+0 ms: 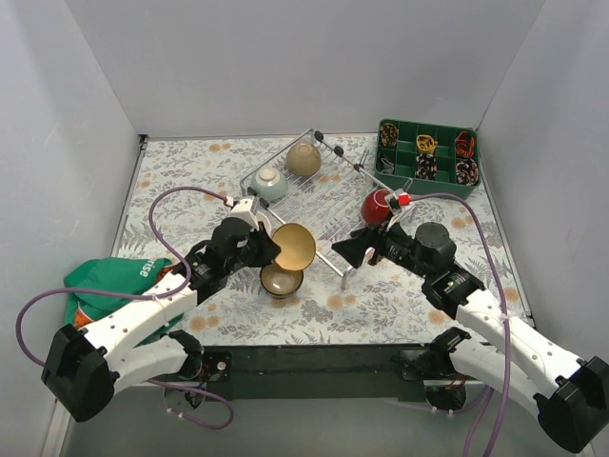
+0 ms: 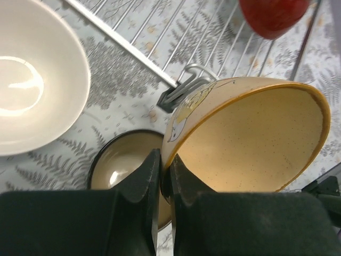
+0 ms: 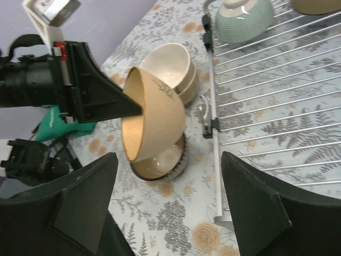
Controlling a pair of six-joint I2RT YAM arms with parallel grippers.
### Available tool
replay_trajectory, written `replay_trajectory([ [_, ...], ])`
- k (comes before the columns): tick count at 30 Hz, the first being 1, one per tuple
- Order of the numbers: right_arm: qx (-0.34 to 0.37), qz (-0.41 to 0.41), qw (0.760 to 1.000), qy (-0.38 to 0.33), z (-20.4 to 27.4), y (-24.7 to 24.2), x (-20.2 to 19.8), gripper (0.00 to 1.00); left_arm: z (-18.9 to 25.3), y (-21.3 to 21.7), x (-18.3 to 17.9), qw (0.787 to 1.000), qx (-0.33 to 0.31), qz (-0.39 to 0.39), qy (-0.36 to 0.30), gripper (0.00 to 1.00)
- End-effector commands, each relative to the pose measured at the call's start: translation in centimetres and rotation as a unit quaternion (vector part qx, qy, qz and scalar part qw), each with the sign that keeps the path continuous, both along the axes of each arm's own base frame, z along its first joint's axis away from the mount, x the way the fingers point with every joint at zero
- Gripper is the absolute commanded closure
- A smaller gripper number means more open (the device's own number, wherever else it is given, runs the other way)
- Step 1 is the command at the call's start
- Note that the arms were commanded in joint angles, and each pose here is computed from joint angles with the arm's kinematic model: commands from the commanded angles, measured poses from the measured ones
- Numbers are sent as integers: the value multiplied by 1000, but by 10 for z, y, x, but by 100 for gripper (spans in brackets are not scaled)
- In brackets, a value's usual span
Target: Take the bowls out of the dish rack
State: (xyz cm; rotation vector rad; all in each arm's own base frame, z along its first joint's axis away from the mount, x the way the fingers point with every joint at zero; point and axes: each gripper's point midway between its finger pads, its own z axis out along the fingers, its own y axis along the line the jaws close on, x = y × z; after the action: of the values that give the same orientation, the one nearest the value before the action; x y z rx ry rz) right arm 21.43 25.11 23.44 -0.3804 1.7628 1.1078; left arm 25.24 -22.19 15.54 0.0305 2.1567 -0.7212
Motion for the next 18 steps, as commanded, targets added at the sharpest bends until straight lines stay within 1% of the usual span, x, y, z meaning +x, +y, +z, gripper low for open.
replay_trajectory([
  [1,-59,-56,995,-50,3,-23,14,13,16,22,-5,998,27,51,30,100],
  [2,-71,-68,994,-47,-2,-29,16,13,19,23,-5,997,30,56,37,100],
  [3,-76,-73,993,-49,-3,-31,17,13,13,28,-11,996,45,59,58,100],
  [6,-92,-85,991,-55,-6,-38,18,13,4,32,-18,991,71,61,94,100],
  [11,-100,-90,989,-58,-8,-42,17,13,-15,33,-24,981,111,58,149,100],
  [18,-107,-90,988,-61,-10,-43,17,13,-34,30,-29,971,140,39,191,100],
])
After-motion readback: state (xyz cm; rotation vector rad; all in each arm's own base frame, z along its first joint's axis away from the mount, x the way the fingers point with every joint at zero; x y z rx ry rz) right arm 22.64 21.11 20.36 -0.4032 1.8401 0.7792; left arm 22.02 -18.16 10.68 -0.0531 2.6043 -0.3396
